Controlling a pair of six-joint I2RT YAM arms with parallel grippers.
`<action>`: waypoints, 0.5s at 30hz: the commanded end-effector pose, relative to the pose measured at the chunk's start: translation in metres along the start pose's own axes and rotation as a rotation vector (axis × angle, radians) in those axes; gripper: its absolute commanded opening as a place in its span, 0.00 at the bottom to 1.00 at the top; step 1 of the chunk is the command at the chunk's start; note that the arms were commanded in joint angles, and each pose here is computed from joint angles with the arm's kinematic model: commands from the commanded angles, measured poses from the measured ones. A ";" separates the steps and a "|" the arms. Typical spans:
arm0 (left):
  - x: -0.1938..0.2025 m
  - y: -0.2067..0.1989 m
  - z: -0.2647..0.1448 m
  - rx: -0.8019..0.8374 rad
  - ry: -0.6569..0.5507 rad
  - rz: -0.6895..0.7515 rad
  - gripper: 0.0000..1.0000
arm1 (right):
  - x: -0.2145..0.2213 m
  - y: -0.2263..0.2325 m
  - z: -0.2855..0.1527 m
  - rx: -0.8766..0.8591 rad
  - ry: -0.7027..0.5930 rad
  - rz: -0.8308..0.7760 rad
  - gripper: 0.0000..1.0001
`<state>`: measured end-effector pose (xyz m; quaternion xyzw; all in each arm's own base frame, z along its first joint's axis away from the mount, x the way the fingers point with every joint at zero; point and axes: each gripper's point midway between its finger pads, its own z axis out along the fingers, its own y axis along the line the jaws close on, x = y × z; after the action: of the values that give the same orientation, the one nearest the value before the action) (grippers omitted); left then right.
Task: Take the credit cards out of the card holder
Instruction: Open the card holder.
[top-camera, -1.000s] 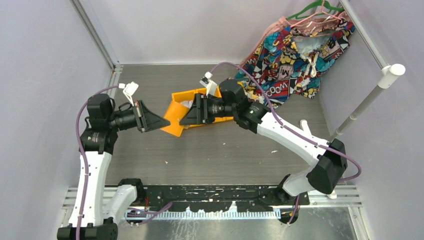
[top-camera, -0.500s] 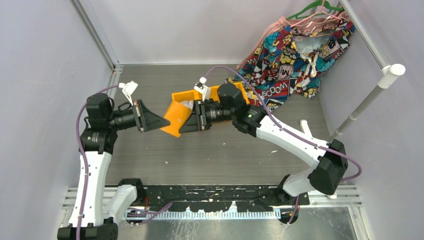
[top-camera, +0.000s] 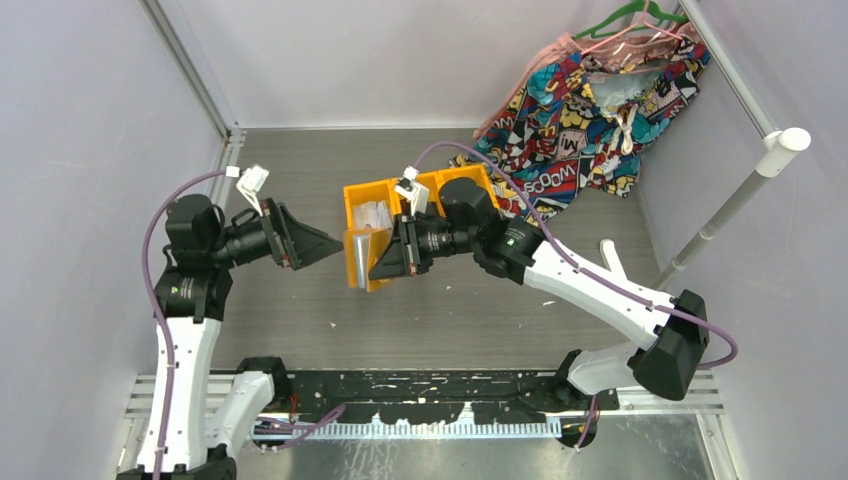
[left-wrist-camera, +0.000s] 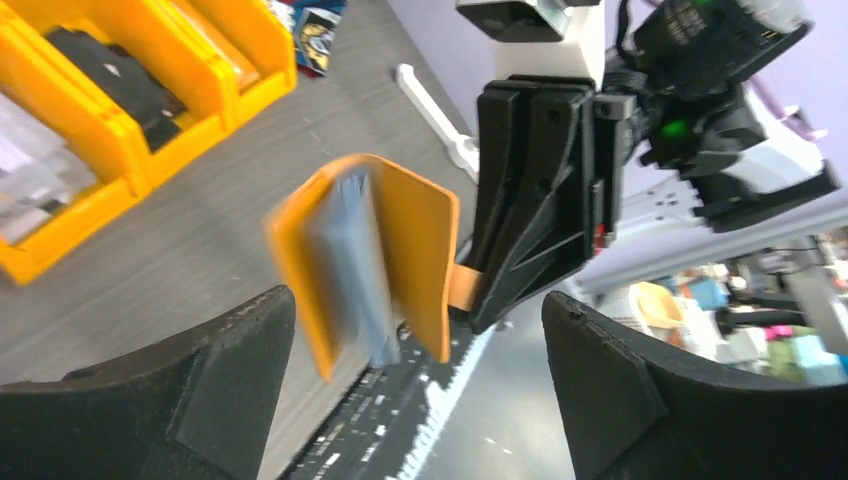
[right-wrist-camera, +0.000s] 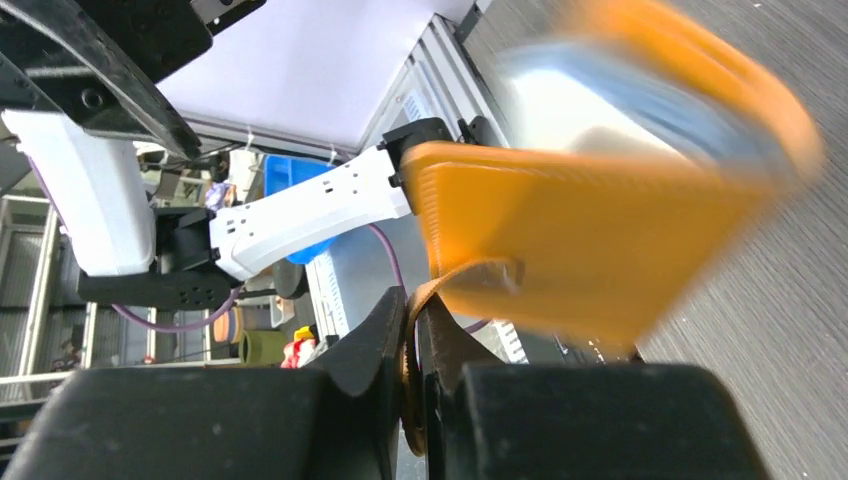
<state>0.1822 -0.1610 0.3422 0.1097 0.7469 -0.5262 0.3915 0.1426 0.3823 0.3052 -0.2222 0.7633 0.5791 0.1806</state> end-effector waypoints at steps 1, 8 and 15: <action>-0.009 0.012 -0.005 -0.084 -0.094 0.224 0.95 | -0.022 0.027 -0.005 0.050 -0.062 -0.071 0.01; 0.028 0.015 -0.002 -0.041 0.015 0.336 0.90 | -0.026 0.041 0.005 0.095 -0.044 -0.123 0.01; 0.055 0.015 -0.013 -0.010 0.139 0.440 0.77 | -0.020 0.039 -0.009 0.167 0.032 -0.207 0.01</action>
<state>0.1656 -0.1583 0.3007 0.2380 0.7423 -0.4318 0.4537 0.1341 0.3974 0.3308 -0.2604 0.7913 0.5121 0.2093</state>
